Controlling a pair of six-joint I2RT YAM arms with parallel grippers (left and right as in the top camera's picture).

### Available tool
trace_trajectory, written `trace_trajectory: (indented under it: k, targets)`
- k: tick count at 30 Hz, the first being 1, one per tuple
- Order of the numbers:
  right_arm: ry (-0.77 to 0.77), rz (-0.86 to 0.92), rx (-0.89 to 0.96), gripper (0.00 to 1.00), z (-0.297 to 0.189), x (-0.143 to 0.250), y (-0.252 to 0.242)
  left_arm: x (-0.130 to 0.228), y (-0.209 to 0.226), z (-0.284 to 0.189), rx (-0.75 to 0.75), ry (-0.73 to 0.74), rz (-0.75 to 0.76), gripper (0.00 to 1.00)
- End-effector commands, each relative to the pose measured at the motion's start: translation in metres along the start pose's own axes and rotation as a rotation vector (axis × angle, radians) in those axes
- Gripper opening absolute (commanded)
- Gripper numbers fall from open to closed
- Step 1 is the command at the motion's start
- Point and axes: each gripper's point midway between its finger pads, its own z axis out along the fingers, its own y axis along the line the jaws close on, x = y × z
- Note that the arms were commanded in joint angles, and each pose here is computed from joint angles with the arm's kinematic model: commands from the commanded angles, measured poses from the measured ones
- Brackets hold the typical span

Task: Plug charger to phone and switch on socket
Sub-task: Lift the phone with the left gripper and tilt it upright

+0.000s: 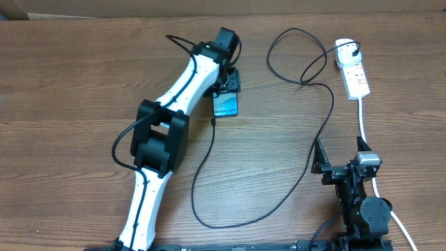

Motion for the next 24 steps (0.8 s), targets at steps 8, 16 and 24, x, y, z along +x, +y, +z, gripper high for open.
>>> trace_trajectory:
  k: [8,16,24]
  targets:
    - [-0.003,0.006,-0.010,1.00,0.000,0.002,0.002,-0.023,-0.025,-0.098,0.382,0.010,-0.076,0.62]
    - [-0.003,0.006,-0.010,1.00,0.000,0.002,0.002,-0.022,-0.034,-0.136,0.697,0.162,-0.166,0.63]
    - [-0.003,0.006,-0.010,1.00,0.000,0.002,0.002,-0.023,-0.034,-0.173,0.936,0.287,-0.227,0.62]
